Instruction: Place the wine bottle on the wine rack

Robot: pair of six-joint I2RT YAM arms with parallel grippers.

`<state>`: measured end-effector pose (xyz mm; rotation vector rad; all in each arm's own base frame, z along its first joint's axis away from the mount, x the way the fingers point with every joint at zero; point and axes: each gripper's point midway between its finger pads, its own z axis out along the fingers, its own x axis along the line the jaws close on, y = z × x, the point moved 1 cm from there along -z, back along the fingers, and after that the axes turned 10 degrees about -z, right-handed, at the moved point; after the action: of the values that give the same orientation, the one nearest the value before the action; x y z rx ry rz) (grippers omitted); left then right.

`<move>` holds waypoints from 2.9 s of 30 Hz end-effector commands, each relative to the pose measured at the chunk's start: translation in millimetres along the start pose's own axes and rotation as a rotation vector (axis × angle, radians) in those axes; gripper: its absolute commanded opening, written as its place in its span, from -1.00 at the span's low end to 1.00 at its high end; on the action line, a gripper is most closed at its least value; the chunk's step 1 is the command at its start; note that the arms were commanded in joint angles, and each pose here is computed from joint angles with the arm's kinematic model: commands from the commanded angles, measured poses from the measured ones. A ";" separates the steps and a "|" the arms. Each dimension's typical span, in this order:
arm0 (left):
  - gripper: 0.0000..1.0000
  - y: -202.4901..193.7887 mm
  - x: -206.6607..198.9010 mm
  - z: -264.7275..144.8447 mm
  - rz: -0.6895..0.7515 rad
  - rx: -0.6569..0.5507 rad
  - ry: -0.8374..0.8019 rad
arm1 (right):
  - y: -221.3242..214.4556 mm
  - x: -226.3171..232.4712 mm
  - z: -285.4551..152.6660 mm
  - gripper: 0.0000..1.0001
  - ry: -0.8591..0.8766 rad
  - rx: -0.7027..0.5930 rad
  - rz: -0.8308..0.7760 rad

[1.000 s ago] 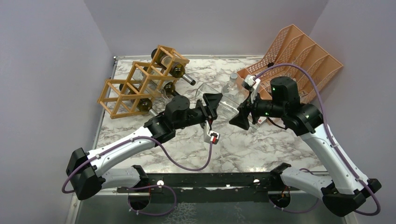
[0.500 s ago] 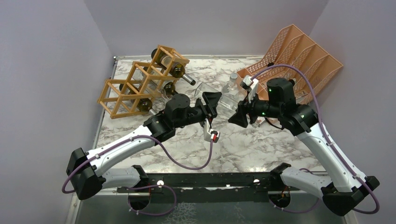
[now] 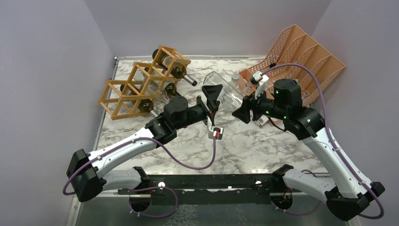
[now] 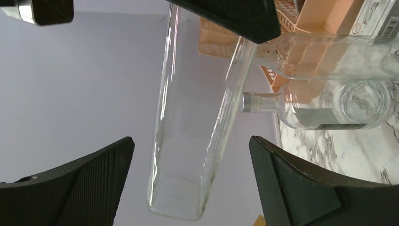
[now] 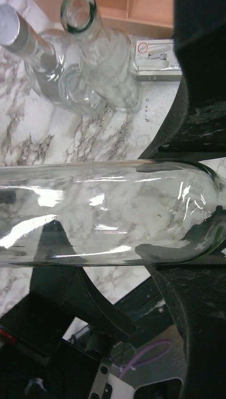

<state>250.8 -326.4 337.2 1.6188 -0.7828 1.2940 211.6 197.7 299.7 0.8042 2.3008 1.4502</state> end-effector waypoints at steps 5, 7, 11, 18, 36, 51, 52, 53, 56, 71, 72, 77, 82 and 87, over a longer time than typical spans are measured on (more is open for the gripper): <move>0.98 3.6 29.5 -17.9 -0.153 0.014 0.135 | 51.4 -29.0 -9.8 -0.98 -0.189 -0.192 0.043; 0.97 4.2 50.8 -25.6 -0.329 0.014 0.231 | 50.2 -30.6 -3.7 -0.98 -0.186 -0.182 0.055; 0.98 -18.1 98.9 -50.5 -0.707 0.125 0.514 | 50.1 -25.7 10.6 -0.98 -0.133 -0.188 0.079; 0.98 -25.0 145.1 -98.5 -0.880 0.163 0.782 | 45.7 -12.9 45.5 -0.98 0.002 -0.192 0.141; 0.98 -21.0 151.7 -151.7 -1.267 0.257 0.867 | 15.8 136.0 165.8 -0.98 0.244 -0.066 0.125; 0.98 -18.7 141.2 -188.8 -1.260 0.300 0.873 | 32.9 225.5 272.6 -0.98 0.294 -0.078 0.261; 0.98 -18.4 141.0 -191.4 -1.260 0.299 0.875 | 33.2 225.4 277.5 -0.98 0.285 -0.079 0.275; 0.98 -17.5 141.5 -194.6 -1.259 0.294 0.879 | 33.7 224.6 281.8 -0.98 0.272 -0.079 0.287; 0.98 -15.8 140.8 -200.5 -1.262 0.283 0.884 | 32.6 225.6 294.3 -0.98 0.258 -0.072 0.301; 0.98 -15.9 136.2 -203.1 -1.254 0.292 0.872 | 38.8 227.4 345.5 -0.95 0.180 -0.053 0.338; 0.98 -15.9 135.8 -202.9 -1.255 0.292 0.871 | 39.4 227.7 349.4 -0.92 0.176 -0.052 0.341; 0.98 -15.4 135.1 -203.2 -1.263 0.294 0.866 | 46.8 229.6 367.3 -0.81 0.158 -0.063 0.347; 0.98 -14.4 134.3 -204.8 -1.272 0.297 0.860 | 52.9 229.8 384.4 -0.70 0.139 -0.086 0.338; 0.98 -13.9 133.3 -206.2 -1.277 0.296 0.858 | 56.9 225.3 398.3 -0.65 0.116 -0.111 0.332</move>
<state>217.1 -129.6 471.3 1.1595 0.8806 0.9343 241.4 629.2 155.0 1.1602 2.3520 1.6921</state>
